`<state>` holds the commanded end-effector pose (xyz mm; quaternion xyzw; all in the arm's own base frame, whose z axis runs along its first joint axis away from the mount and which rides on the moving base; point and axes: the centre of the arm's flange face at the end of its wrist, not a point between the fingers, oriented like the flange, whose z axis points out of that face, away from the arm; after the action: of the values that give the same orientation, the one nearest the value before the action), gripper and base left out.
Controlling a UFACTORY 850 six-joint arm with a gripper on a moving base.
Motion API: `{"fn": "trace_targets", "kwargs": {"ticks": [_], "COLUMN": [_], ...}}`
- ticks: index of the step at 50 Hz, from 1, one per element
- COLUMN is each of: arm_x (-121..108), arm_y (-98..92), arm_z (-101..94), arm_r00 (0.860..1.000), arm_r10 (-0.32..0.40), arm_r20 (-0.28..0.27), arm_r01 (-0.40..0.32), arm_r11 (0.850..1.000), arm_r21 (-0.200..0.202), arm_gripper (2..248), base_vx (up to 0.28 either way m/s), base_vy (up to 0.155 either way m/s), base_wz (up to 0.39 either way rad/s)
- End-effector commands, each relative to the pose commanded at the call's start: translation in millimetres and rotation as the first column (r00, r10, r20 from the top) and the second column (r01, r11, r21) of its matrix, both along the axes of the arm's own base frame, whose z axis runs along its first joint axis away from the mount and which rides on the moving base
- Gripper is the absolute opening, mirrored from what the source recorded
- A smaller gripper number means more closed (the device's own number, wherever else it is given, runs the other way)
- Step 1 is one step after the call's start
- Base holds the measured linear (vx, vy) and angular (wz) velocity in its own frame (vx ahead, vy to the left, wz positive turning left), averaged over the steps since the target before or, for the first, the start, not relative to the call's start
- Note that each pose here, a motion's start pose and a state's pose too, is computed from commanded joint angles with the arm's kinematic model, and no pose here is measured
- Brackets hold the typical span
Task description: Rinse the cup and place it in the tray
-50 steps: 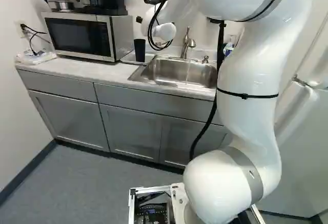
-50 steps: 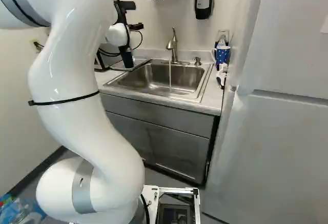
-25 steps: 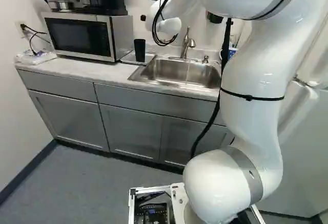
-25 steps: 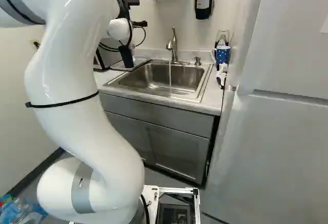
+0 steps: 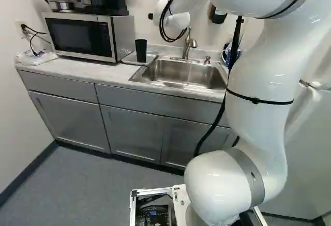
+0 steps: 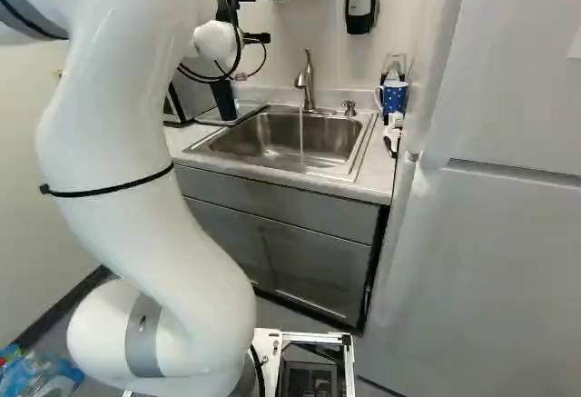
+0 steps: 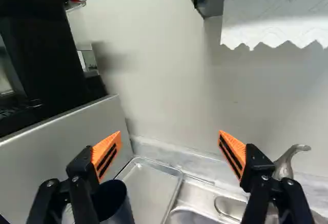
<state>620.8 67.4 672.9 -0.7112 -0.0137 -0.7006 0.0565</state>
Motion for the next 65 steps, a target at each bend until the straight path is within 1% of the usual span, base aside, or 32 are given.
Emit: {"fn": "trace_targets", "kwargs": {"ticks": [19,27,33,51,65], "arm_x": [1,4,8,28,53], "arm_y": [-29.9,-42.5,-51.9,-79.0,-92.1], "arm_z": [17.0,15.3,14.8,13.0,7.9], "arm_r00": [0.999,0.997,0.996,0.992,0.989], "arm_r10": [-0.047,-0.067,-0.082,-0.125,-0.143], "arm_r20": [-0.009,-0.024,-0.025,-0.02,-0.035], "arm_r01": [0.047,0.067,0.082,0.125,0.143], "arm_r11": [0.999,0.998,0.997,0.992,0.99], "arm_r21": [-0.001,-0.002,-0.002,-0.002,-0.003], "arm_gripper": [247,247,247,247,247], "base_vx": [0.0,0.0,0.0,0.0,0.0], "base_vy": [0.0,0.0,0.0,0.0,0.0], "base_wz": [0.0,0.0,0.0,0.0,0.0]}}
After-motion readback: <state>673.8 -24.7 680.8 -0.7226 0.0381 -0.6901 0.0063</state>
